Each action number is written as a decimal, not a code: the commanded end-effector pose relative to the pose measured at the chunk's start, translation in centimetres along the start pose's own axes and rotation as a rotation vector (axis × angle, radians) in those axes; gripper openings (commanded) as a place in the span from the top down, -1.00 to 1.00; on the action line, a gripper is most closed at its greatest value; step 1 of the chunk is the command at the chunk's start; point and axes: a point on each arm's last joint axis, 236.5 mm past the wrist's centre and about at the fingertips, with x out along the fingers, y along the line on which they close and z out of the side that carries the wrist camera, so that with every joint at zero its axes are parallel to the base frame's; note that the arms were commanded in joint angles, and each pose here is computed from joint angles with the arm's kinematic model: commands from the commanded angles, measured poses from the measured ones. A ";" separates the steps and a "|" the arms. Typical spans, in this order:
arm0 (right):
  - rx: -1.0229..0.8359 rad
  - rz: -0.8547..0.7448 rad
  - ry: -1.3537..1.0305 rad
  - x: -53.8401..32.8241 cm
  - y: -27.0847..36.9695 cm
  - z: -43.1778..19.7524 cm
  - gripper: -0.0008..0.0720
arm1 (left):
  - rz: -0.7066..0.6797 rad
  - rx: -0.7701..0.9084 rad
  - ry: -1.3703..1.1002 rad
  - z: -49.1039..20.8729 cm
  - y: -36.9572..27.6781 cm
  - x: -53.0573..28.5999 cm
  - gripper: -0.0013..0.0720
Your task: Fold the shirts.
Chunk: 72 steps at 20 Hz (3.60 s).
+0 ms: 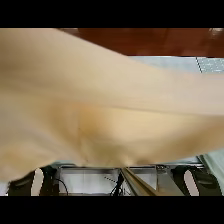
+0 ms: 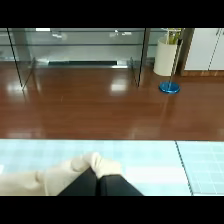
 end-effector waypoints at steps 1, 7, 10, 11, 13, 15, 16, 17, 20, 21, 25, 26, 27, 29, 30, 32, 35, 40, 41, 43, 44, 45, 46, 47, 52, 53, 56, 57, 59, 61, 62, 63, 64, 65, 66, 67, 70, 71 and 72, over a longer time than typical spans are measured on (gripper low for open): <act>0.017 -0.026 0.057 1.0 -0.8 -1.8 0.91 | 0.223 -0.020 0.134 -3.6 6.4 -0.8 0.91; 0.102 0.144 0.362 11.6 0.8 -9.8 0.91 | 0.010 -0.320 0.497 -19.0 7.6 7.7 0.91; 0.183 0.365 0.412 18.8 4.1 -12.0 0.91 | -0.037 -0.474 0.611 -26.6 9.6 12.0 0.91; 0.220 0.407 0.443 21.6 4.4 -13.1 0.91 | -0.013 -0.502 0.631 -28.5 11.0 13.3 0.91; 0.314 0.436 0.504 27.1 4.0 -15.4 0.91 | 0.034 -0.551 0.644 -31.1 13.7 16.1 0.91; 0.408 0.446 0.534 32.6 3.4 -17.9 0.91 | 0.059 -0.587 0.652 -33.4 15.4 18.6 0.91; 0.463 0.455 0.552 35.1 3.3 -19.4 0.91 | 0.060 -0.596 0.670 -34.7 15.7 19.6 0.91; 0.514 0.472 0.575 37.3 3.5 -21.0 0.91 | 0.057 -0.613 0.694 -36.4 15.6 20.6 0.91; 0.608 0.496 0.668 43.0 5.1 -26.0 0.91 | 0.045 -0.649 0.768 -41.1 14.5 22.7 0.91; 0.611 0.500 0.689 44.5 5.7 -27.3 0.91 | 0.039 -0.666 0.785 -42.3 14.0 23.3 0.91; 0.754 0.474 0.754 48.7 5.3 -28.6 -0.62 | 0.014 -0.755 0.806 -43.8 12.5 24.3 -0.39; 0.754 0.484 0.763 48.5 5.0 -28.2 -0.75 | 0.005 -0.766 0.829 -43.7 12.3 23.8 -0.94; 0.738 0.495 0.774 47.9 4.4 -27.8 -0.75 | -0.011 -0.752 0.878 -43.6 12.7 22.7 -0.96; 0.690 0.501 0.813 45.7 1.2 -27.0 -0.75 | 0.005 -0.712 1.032 -44.2 15.0 18.7 -0.96; 0.666 0.477 0.855 43.9 -1.2 -27.2 -0.74 | 0.064 -0.719 1.134 -45.1 17.0 15.5 -0.96; 0.549 0.351 1.013 39.2 -7.0 -30.1 -0.74 | 0.180 -0.751 1.308 -47.0 20.1 9.0 -0.96; 0.657 0.070 1.059 33.7 -12.9 -34.3 -0.74 | 0.300 -0.932 1.421 -51.0 20.0 1.1 -0.95; 0.857 0.239 0.976 27.1 -4.8 -39.1 -0.74 | 0.252 -1.143 1.457 -57.2 14.3 -3.8 -0.95; 0.882 0.247 0.958 26.5 -3.7 -39.6 -0.74 | 0.273 -1.162 1.441 -58.2 14.0 -3.9 -0.95; 0.911 0.257 0.940 25.5 -2.3 -40.4 -0.74 | 0.316 -1.222 1.354 -59.3 14.0 -2.7 -0.95; 0.913 0.257 0.959 24.9 -2.0 -41.0 -0.74 | 0.323 -1.254 1.298 -59.5 14.2 -1.7 -0.95; 0.904 0.255 0.981 24.5 -1.8 -41.6 -0.74 | 0.311 -1.267 1.253 -59.5 14.2 -0.6 -0.95; 0.893 0.252 0.993 24.3 -1.8 -41.9 -0.74 | 0.301 -1.265 1.229 -59.6 14.2 0.2 -0.95; 0.896 0.258 0.995 24.2 -1.7 -41.8 -0.74 | 0.290 -1.263 1.213 -59.7 14.2 0.8 -0.95; 0.899 0.254 0.994 24.3 -1.7 -41.8 -0.74 | 0.237 -1.238 1.289 -61.7 11.9 1.7 -0.95; 0.900 0.223 0.979 24.7 -2.4 -41.9 -0.74 | 0.216 -1.225 1.309 -62.0 11.3 1.6 -0.91; 0.900 0.051 0.970 24.6 -6.8 -42.9 -0.74 | 0.160 -1.193 1.318 -61.6 10.9 1.7 0.91; 0.896 -0.013 1.000 23.7 -8.2 -43.9 -0.74 | 0.134 -1.182 1.316 -61.2 11.0 2.0 0.91; 0.875 -0.074 1.123 21.1 -8.8 -46.1 -0.74 | 0.100 -1.168 1.306 -60.2 11.3 2.8 0.91; 0.871 -0.041 1.216 20.0 -7.4 -47.5 -0.74 | 0.082 -1.149 1.297 -59.5 11.5 3.6 0.91; 0.863 -0.013 1.245 20.0 -6.7 -48.0 -0.74 | 0.078 -1.145 1.292 -59.4 11.5 3.9 0.91; 0.845 0.026 1.273 20.0 -5.9 -48.4 -0.74 | 0.077 -1.151 1.286 -59.3 11.5 4.0 0.91; 0.829 0.063 1.296 20.2 -5.0 -48.7 -0.74 | 0.077 -1.156 1.284 -59.3 11.5 4.1 0.91; 0.820 0.086 1.323 20.4 -4.3 -49.1 -0.74 | 0.075 -1.161 1.281 -59.2 11.4 4.2 0.91; 0.815 0.101 1.342 20.8 -3.8 -49.5 -0.74 | 0.070 -1.167 1.279 -59.1 11.3 4.2 0.91; 0.815 0.117 1.349 21.4 -3.4 -49.5 -0.74 | 0.067 -1.169 1.280 -59.0 11.2 4.2 0.91; 0.811 0.132 1.369 23.2 -2.1 -50.1 -0.74 | 0.060 -1.172 1.285 -59.0 11.1 4.1 0.91; 0.816 0.147 1.363 23.9 -1.5 -50.1 -0.74 | 0.058 -1.173 1.286 -58.9 11.0 4.1 0.91; 0.804 0.159 1.367 24.3 -1.0 -50.1 -0.74 | 0.058 -1.174 1.286 -58.9 11.0 4.1 0.91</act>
